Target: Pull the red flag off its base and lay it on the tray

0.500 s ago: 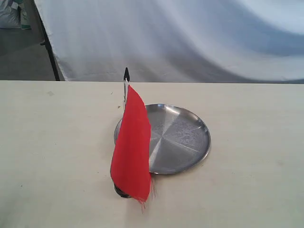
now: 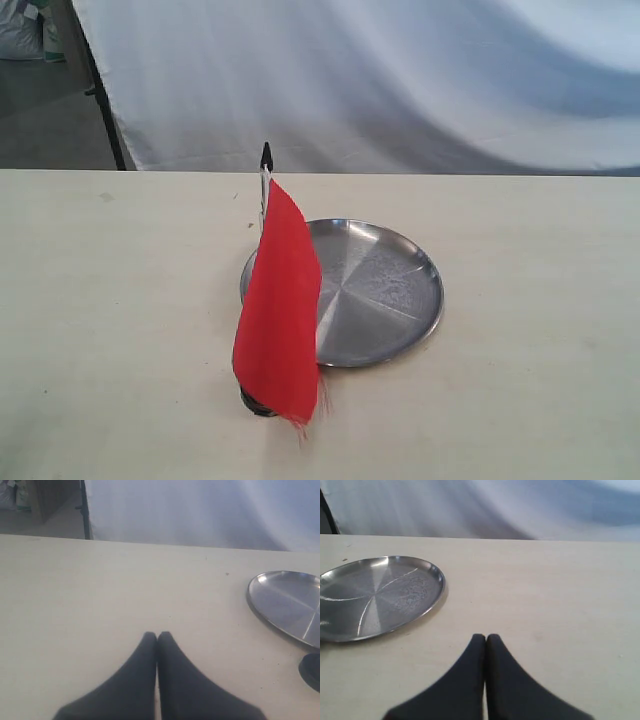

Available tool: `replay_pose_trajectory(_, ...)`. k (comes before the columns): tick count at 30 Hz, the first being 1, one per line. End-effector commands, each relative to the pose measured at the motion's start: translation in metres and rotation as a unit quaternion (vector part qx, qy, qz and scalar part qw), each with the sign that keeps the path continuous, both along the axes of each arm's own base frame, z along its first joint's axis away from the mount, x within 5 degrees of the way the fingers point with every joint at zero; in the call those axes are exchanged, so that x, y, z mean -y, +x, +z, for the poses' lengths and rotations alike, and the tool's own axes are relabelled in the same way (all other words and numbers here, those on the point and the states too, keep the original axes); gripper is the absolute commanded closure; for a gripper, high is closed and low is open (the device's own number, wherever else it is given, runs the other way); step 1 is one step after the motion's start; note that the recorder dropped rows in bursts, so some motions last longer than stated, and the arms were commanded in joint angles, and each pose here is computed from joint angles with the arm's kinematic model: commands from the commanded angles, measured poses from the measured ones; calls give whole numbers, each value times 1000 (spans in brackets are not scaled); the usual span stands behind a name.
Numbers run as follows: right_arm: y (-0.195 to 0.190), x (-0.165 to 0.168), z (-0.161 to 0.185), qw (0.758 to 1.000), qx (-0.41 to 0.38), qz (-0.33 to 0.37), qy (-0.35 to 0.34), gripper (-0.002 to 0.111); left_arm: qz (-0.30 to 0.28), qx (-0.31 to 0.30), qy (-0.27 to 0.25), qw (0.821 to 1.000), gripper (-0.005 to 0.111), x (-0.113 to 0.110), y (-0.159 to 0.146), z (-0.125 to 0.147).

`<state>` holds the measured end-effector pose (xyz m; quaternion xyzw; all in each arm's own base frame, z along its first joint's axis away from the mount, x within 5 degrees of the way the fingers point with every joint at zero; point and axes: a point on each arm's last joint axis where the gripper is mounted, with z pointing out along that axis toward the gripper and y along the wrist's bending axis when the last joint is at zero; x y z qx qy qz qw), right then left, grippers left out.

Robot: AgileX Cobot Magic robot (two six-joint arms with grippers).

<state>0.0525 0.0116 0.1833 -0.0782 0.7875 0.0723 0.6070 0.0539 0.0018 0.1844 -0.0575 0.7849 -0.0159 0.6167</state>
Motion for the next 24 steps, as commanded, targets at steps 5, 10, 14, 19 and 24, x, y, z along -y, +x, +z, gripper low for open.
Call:
replay_pose_trajectory(5, 2, -3, 20, 971, 67, -18, 227, 108, 0, 2, -4, 1000, 107, 0, 0, -1)
replay_pose_trajectory(10, 2, 2, 33, 913, 95, -37, 395, 108, 0, 2, -4, 1000, 107, 0, 0, -1)
replay_pose_trajectory(14, -4, 4, 65, 916, 162, -21, 367, 108, 1, 2, -2, 1000, 107, 0, 0, -1)
replay_pose_trajectory(19, -26, 8, 130, 906, 249, 10, 341, 108, 1, 1, 4, 1000, 107, 0, 0, -1)
replay_pose_trajectory(24, 18, -7, 167, 954, 149, 8, 258, 108, 1, 1, 4, 1000, 107, 0, 0, -1)
